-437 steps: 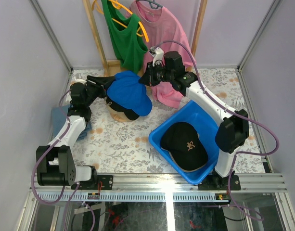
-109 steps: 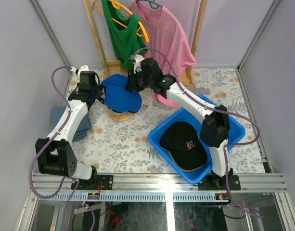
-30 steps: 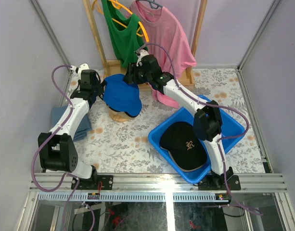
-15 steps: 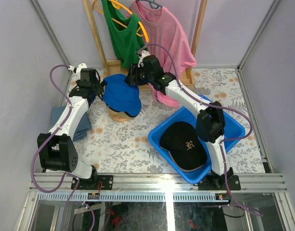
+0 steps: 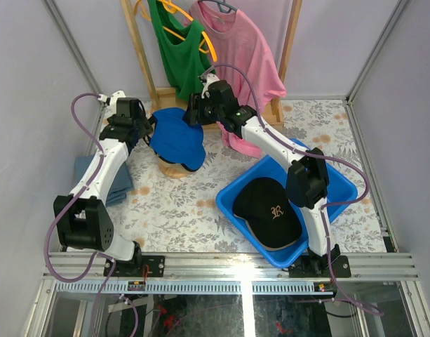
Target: Stack the hats
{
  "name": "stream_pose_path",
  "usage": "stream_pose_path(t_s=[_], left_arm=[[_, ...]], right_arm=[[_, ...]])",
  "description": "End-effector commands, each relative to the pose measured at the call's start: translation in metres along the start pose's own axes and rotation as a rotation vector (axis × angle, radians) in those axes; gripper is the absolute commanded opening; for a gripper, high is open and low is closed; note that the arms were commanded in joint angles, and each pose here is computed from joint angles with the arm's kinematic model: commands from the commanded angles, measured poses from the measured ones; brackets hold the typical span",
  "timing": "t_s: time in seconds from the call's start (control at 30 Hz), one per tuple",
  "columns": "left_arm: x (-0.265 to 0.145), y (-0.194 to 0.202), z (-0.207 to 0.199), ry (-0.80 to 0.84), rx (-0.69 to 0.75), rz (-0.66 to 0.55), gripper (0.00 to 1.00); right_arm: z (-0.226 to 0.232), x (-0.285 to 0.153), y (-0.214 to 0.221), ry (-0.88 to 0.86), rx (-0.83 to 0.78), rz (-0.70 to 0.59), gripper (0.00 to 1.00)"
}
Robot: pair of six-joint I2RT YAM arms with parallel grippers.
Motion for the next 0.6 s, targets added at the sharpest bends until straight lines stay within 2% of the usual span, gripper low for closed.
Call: stream_pose_path(t_s=[0.0,0.37,0.57], left_arm=[[-0.007,-0.013,0.001,-0.018,-0.015,-0.036,0.62],[-0.005,-0.008,0.004,-0.030,0.008,-0.012,0.62],[-0.007,-0.009,0.004,-0.029,0.011,-0.018,0.62]], right_arm=[[0.022,-0.030,-0.038,-0.018,-0.040,-0.122,0.62],[0.033,-0.051,-0.070,0.011,-0.080,-0.276,0.63],[0.047,-0.057,-0.072,-0.065,-0.083,-0.280,0.64]])
Point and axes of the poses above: each gripper's point midway between its finger pads, its own x axis out along the fingers, its own z axis along the line the jaws close on, y = z × x, the point moved 8 cm from there along -x, back along the fingers, and after that the axes turned 5 degrees about x, right-handed, at the moved point
